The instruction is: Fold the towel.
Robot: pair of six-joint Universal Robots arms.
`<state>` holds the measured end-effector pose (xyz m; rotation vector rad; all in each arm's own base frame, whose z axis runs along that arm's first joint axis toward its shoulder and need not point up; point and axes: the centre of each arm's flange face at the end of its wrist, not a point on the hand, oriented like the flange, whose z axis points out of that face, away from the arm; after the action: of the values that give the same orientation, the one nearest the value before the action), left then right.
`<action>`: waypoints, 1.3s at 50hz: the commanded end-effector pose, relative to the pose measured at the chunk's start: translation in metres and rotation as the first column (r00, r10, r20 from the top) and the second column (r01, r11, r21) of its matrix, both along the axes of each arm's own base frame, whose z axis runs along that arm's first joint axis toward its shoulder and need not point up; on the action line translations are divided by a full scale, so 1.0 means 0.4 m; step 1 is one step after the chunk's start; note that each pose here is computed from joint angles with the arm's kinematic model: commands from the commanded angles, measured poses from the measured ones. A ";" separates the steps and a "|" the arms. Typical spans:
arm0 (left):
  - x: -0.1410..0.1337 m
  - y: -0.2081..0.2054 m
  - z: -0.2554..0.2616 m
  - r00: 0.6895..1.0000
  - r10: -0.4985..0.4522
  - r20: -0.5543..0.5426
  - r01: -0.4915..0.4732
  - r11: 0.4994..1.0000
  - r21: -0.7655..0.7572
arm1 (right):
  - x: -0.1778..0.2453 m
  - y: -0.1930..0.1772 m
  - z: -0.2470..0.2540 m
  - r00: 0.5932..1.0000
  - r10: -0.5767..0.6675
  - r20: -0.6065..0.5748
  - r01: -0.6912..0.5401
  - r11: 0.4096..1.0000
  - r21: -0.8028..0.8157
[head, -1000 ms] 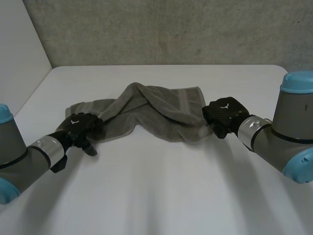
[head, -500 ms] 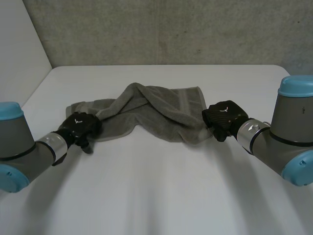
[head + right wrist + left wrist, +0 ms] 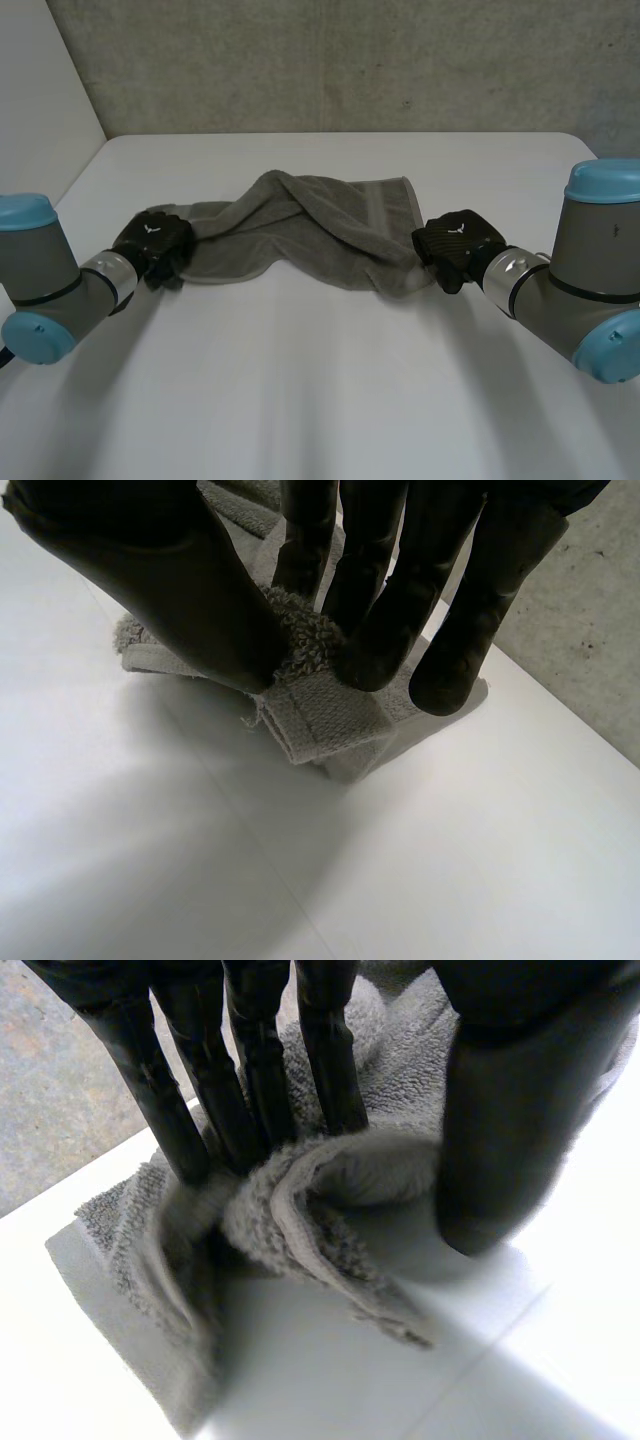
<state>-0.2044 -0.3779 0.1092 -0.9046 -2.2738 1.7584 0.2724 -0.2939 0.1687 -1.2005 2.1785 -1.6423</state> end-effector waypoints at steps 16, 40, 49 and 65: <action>0.017 0.011 0.241 0.997 0.076 -0.019 -0.079 0.975 -0.208 | -0.052 -0.051 0.148 0.994 -0.079 0.070 0.089 0.985 -0.147; 0.028 0.116 0.607 0.935 -0.022 -0.355 -0.119 0.921 -0.371 | -0.177 0.042 0.634 0.954 -0.037 0.297 0.166 0.892 -0.421; 0.006 -0.008 0.482 0.941 0.002 -0.338 -0.098 0.958 -0.269 | -0.113 -0.097 0.556 0.960 -0.049 0.276 0.153 0.916 -0.370; -0.056 -0.132 0.717 0.893 -0.111 -0.436 -0.186 0.790 -0.584 | -0.003 -0.248 0.638 0.920 -0.077 0.384 0.329 0.684 -0.651</action>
<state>-0.2162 -0.4357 0.3472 -0.4888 -1.6397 2.3479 0.2620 -0.3924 0.3914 -0.8316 1.7390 -2.5143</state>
